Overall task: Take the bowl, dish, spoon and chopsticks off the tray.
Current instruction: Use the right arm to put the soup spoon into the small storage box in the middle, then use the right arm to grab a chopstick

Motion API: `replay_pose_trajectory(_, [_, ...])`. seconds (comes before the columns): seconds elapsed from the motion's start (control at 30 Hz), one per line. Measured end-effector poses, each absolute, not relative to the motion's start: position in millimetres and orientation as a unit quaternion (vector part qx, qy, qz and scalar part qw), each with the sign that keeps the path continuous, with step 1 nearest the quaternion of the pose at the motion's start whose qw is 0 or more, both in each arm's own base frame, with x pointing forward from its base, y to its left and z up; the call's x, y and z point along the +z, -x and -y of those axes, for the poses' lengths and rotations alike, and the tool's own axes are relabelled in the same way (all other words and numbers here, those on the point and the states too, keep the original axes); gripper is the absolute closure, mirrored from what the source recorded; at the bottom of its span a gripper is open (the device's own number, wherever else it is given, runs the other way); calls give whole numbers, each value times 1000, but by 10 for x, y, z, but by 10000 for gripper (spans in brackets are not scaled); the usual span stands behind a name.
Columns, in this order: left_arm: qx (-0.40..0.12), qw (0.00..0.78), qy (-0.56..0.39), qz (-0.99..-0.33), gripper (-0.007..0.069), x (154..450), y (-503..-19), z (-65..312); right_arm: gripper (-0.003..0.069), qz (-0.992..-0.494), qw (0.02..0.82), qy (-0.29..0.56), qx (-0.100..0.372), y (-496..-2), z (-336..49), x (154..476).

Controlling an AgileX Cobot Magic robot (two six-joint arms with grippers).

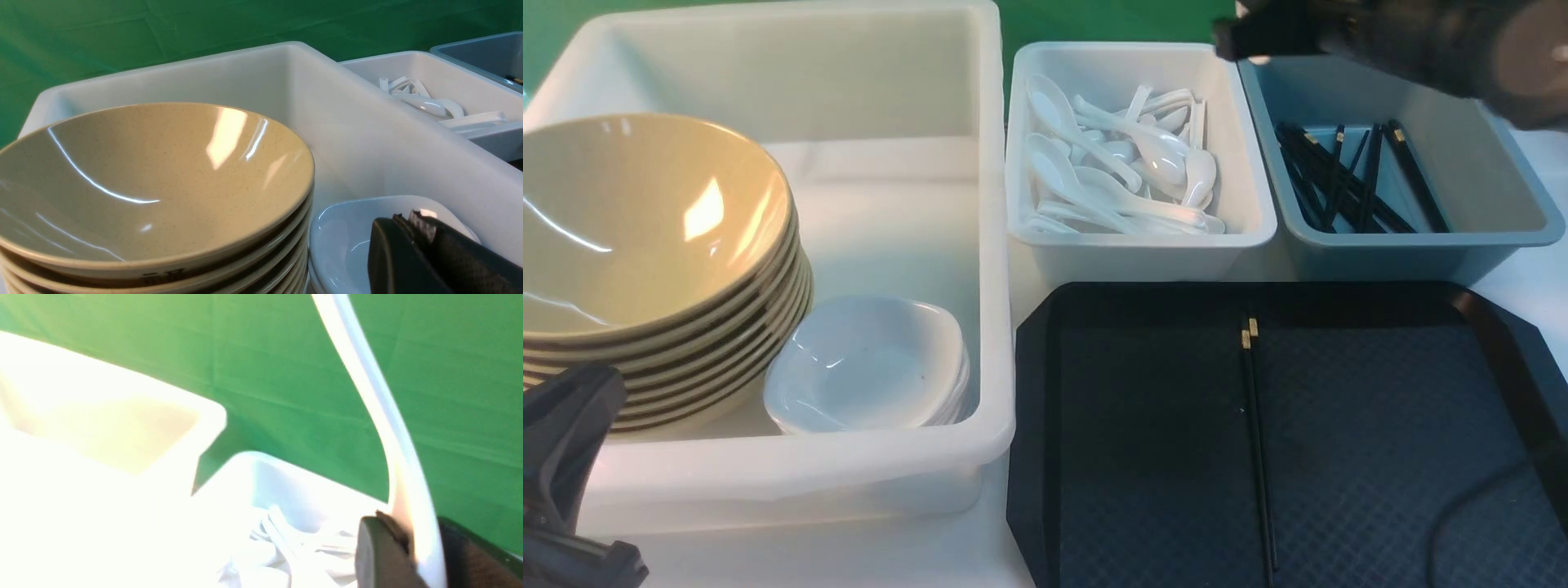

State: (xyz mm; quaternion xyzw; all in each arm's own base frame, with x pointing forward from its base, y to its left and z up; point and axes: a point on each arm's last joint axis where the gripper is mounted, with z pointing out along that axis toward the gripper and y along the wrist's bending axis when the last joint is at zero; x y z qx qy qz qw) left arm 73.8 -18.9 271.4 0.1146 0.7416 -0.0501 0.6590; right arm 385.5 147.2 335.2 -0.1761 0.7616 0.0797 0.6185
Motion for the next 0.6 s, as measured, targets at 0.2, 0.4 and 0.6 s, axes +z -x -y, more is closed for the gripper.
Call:
replay_pose_trajectory(0.2, [-53, 651, -119, -747, 636, 2697, -734, 198, 291, -841, 489, 212, 96, -4133, -1502, 2965])
replay_pose_trajectory(0.4, [-54, 650, -120, -749, 636, 2693, -733, 200, 133, -905, 365, 171, 140, -3921, -1302, 3135])
replay_pose_trajectory(0.6, [-51, 658, -115, -742, 636, 2712, -738, 190, 132, -959, 195, 174, 112, -3527, -1286, 2744])
